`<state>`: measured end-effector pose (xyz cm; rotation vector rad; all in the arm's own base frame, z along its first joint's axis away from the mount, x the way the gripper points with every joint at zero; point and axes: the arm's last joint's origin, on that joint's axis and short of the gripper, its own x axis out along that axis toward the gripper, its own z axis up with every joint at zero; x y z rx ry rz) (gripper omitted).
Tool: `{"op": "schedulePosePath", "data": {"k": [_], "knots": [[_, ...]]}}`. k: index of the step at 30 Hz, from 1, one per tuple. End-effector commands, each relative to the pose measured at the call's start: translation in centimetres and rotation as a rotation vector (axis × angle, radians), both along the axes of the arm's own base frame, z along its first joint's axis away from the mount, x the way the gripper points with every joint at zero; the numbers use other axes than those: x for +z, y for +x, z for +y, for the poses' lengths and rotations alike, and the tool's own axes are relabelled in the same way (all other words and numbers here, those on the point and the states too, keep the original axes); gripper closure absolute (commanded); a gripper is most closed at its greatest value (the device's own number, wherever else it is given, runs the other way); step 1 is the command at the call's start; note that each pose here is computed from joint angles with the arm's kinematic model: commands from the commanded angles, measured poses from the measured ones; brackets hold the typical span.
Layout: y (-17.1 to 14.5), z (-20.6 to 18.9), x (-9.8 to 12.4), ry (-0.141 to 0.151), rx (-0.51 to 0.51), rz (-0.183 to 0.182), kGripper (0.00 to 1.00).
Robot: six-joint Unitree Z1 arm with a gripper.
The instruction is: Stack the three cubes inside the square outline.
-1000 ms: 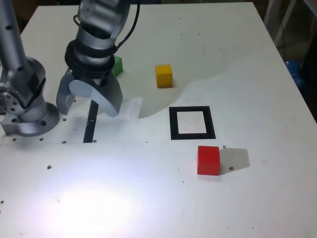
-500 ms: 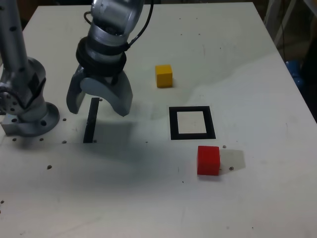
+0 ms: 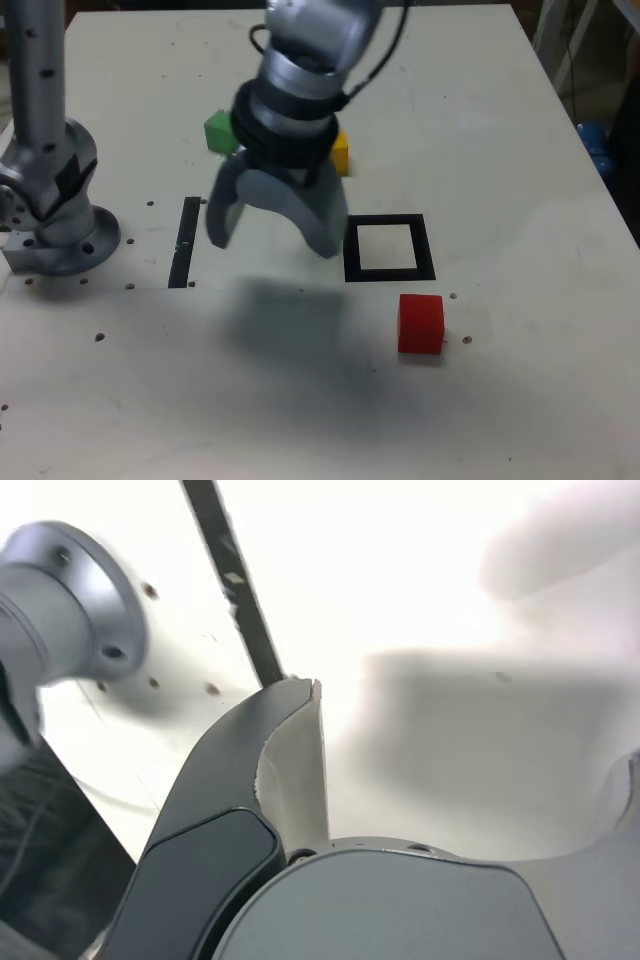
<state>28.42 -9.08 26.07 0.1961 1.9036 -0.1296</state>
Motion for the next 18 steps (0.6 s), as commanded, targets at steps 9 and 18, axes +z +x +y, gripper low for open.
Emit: {"op": "schedulePosePath", "data": {"k": [9,18], "knots": [[5.5,-3.6,1.1,-0.007,0.03,-0.042,0.01],[9.4,-4.6,-0.7,-0.007,0.08,-0.033,0.03]]}}
